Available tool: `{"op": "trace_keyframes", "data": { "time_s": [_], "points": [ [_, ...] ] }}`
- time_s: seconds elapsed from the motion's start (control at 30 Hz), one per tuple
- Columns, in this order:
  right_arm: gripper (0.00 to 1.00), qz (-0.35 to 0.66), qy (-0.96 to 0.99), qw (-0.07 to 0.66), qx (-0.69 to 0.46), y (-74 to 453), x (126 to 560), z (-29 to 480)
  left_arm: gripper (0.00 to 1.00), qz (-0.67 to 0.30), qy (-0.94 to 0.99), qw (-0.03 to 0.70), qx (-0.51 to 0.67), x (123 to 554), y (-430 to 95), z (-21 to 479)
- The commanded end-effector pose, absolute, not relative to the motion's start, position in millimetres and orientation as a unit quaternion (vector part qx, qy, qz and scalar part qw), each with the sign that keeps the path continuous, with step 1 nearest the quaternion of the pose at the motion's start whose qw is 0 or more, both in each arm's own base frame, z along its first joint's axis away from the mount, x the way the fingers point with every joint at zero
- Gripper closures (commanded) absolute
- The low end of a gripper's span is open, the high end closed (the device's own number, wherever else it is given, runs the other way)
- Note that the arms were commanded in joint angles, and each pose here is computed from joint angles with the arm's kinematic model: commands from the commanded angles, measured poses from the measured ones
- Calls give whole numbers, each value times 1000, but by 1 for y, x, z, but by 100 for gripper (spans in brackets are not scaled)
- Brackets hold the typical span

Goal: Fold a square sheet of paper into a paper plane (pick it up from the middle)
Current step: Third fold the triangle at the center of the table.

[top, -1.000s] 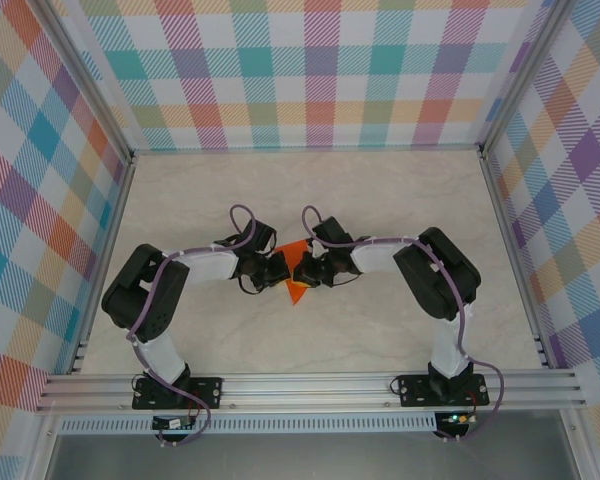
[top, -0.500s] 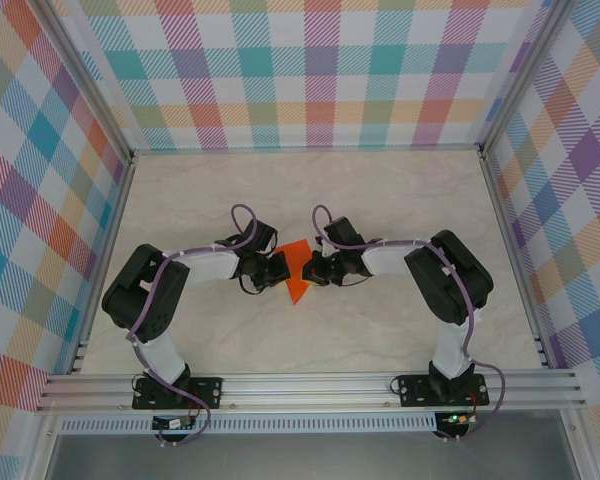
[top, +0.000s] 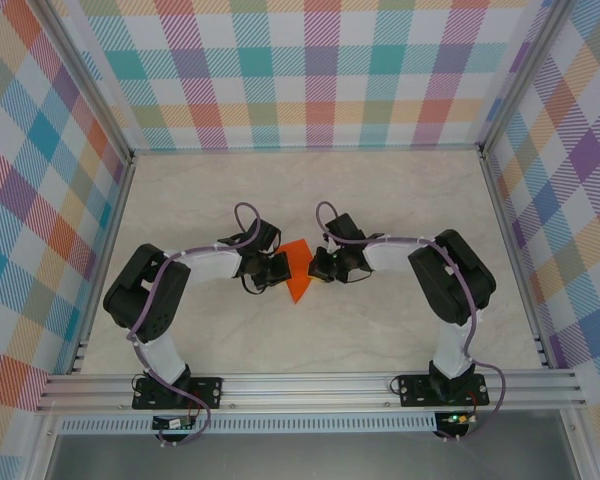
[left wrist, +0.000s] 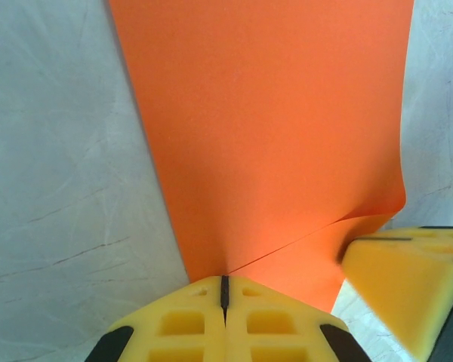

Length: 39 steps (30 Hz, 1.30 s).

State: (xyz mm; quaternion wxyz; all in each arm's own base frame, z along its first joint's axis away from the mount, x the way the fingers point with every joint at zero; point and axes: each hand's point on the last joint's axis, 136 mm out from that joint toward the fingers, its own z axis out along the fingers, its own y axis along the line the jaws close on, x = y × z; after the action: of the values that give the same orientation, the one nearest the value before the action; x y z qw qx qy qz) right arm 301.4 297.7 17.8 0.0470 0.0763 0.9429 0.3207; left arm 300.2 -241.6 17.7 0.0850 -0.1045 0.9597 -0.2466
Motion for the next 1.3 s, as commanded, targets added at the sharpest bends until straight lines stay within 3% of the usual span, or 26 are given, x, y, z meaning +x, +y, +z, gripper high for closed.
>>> {"op": "trace_keyframes", "data": {
  "time_s": [0.0,0.17,0.43,0.9,1.1,1.27],
  "points": [
    [100,267,950,93,129,266,321,22,100,-138,983,28,-120,266,-200,-22],
    [100,360,926,110,25,311,316,53,100,-139,983,27,-119,267,-202,-21],
    [99,405,913,57,-19,337,298,40,100,-137,983,26,-120,267,-202,-22],
    [100,314,944,63,86,276,329,-4,100,-106,987,12,-119,256,-189,-30],
    [100,297,942,114,104,254,351,23,100,-108,987,14,-119,256,-189,-30],
    [100,341,930,114,74,272,336,58,100,-113,986,18,-120,259,-191,-29]
  ]
}}
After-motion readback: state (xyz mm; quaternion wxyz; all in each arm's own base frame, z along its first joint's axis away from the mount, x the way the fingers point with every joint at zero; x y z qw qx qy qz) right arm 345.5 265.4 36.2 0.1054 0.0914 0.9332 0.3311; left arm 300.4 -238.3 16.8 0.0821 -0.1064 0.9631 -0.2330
